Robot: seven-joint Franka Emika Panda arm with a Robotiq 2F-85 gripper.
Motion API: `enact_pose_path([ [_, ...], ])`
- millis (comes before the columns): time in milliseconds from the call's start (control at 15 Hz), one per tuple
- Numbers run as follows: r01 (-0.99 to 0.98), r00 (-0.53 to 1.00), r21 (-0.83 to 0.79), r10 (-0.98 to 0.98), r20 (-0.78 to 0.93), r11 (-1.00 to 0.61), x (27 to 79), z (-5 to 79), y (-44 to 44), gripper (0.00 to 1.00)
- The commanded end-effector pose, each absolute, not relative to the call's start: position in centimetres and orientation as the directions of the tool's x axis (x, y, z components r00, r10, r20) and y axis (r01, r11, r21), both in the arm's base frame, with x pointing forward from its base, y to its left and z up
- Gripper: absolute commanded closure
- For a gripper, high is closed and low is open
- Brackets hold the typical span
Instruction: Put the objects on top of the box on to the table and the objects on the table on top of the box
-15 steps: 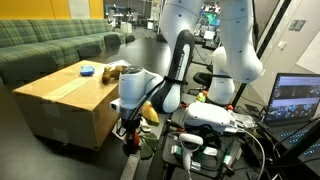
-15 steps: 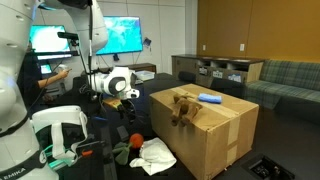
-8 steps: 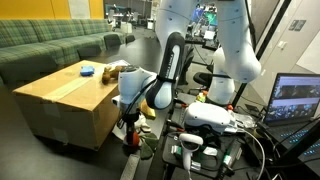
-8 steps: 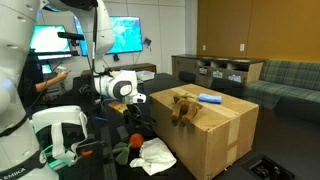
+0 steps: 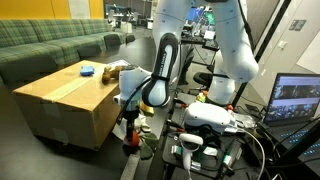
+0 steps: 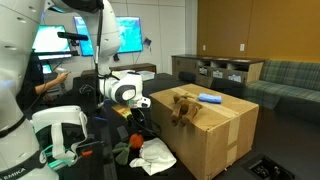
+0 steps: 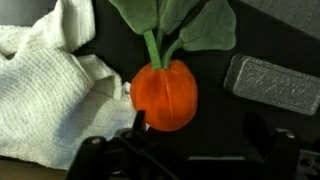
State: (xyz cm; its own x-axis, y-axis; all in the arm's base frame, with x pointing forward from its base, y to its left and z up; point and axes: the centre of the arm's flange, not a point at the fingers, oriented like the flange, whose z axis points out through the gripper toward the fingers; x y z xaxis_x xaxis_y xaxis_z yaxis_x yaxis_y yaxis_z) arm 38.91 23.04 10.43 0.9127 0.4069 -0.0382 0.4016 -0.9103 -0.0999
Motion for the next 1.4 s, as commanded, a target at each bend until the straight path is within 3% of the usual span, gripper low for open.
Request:
enact_pose_path([
  [0, 0.396, 0.915, -0.134, 0.402, -0.024, -0.908, 39.6, 9.7, 22.7, 0.0],
  [1333, 0.377, 0.921, -0.201, 0.388, -0.015, -0.904, 40.0, 5.8, 20.8, 0.0],
])
